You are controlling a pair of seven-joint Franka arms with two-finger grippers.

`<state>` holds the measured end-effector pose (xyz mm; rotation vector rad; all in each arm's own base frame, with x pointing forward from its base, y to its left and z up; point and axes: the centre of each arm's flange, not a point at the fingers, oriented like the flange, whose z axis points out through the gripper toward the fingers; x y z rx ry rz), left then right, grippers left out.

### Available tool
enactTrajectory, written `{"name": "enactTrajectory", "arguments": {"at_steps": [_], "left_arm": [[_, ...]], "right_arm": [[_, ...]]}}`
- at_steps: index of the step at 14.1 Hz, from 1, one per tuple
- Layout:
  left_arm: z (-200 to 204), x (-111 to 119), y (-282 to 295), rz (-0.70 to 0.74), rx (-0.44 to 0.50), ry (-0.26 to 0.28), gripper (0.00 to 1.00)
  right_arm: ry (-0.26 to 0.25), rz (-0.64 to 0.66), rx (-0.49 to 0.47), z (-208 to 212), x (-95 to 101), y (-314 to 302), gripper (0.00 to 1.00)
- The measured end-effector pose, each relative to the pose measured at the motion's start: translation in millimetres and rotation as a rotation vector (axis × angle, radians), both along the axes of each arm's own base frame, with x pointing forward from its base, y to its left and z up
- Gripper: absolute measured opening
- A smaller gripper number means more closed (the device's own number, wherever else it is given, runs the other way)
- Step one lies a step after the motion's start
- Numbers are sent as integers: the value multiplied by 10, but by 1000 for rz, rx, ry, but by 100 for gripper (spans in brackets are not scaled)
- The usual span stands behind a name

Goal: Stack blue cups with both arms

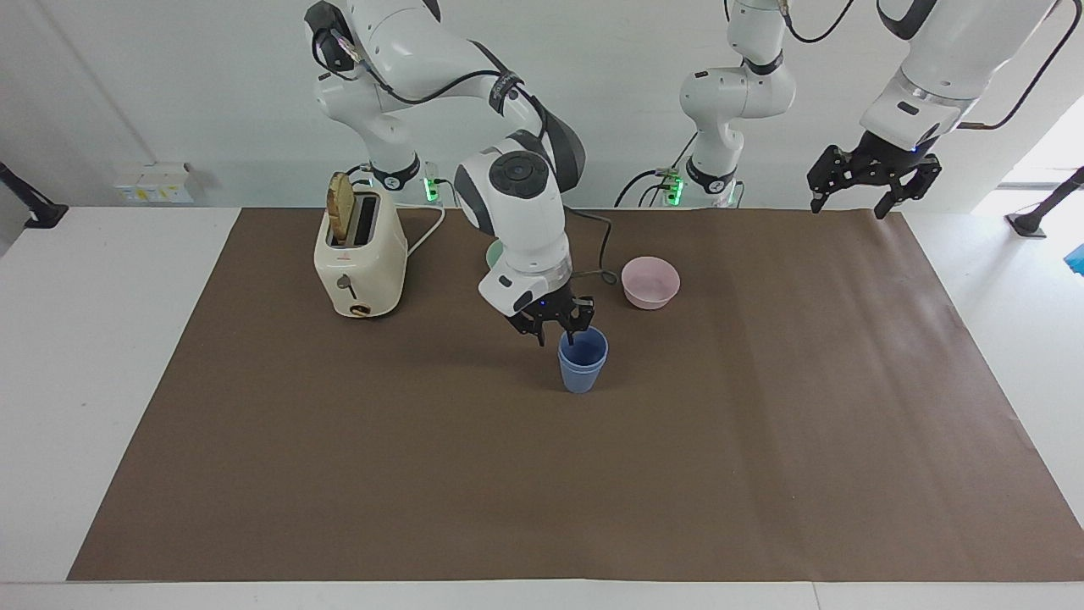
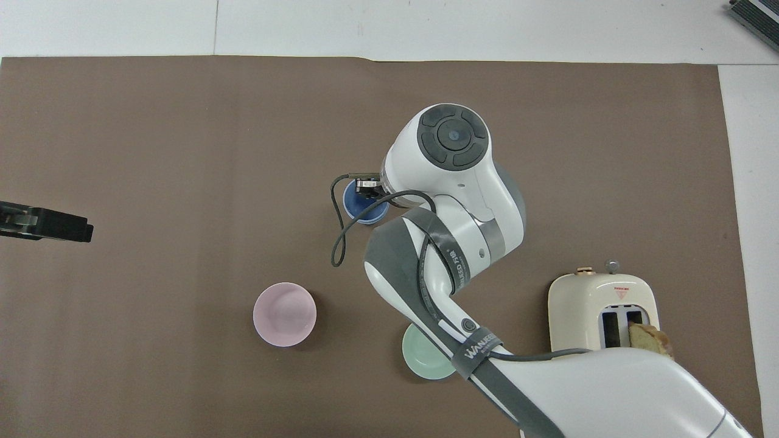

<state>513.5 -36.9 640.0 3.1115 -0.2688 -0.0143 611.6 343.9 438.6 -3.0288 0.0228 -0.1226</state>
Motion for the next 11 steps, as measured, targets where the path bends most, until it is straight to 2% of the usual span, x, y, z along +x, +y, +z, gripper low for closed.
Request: {"name": "enactTrajectory", "arguments": {"at_steps": [2, 4, 7, 11], "left_arm": [[0, 0, 0, 0, 0, 0, 100], [0, 0, 0, 0, 0, 0, 100], [0, 0, 0, 0, 0, 0, 100], [0, 0, 0, 0, 0, 0, 100]], "right_arm": [[-44, 78, -73, 244, 45, -243, 84], [-40, 84, -107, 521, 111, -680, 100], [-26, 80, -138, 911, 153, -1377, 100], [8, 71, -160, 1263, 76, -2032, 100]]}}
